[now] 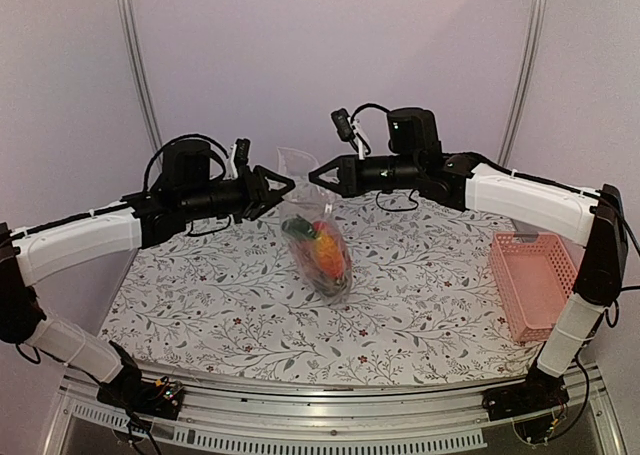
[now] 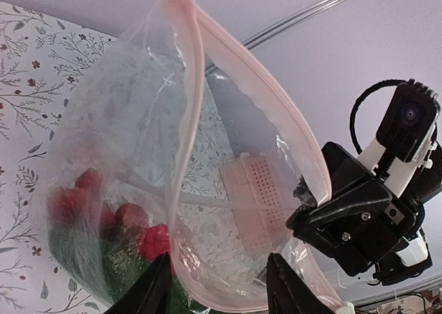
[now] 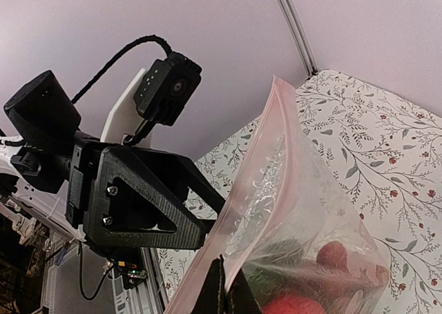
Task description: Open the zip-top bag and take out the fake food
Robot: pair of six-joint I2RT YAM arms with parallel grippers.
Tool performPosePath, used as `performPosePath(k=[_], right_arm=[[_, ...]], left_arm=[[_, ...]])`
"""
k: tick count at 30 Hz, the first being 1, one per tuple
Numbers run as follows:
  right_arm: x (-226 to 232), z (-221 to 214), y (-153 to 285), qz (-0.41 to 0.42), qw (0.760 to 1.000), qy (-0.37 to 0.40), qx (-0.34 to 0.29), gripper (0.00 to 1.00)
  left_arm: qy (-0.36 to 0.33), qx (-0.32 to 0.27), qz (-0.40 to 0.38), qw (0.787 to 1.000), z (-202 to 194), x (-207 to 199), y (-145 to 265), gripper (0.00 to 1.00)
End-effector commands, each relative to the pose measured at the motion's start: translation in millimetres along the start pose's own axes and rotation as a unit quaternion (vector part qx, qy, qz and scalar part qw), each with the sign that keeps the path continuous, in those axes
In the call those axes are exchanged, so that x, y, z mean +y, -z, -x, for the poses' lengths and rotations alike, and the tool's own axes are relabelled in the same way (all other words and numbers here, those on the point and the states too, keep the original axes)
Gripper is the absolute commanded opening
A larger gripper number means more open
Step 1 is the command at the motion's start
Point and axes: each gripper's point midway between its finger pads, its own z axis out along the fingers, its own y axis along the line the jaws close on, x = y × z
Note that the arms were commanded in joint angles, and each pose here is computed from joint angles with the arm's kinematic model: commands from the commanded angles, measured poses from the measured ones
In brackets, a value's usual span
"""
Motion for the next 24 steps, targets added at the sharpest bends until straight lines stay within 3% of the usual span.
performPosePath(k=[1,8,15,24], right_arm=[[-4.5,2.9,-3.7,0.001,1.0,0.002,-0.009,0.0],[-5.3,4.3,-2.3,-0.002,1.0,0.004,-0.012,0.0],[-5.9,3.2,-1.1,-0.001,1.0,0.004,-0.01,0.0],[5.1,21.3,-8.1,0.033,0.999,0.011,-0.035,0.0]], left_arm=[[0.031,0.002,0.004,1.0,-4.7,-1.6,-3.2,0.45],[0.068,0.024,0.009,0.997,-12.8,2.3,-12.5,0.33],[0.074,0.0,0.007,0.997,-4.5,1.7,-1.8,0.0],[-0.002,-0.08,0.033,0.996,79.8,4.6,37.8,0.0]])
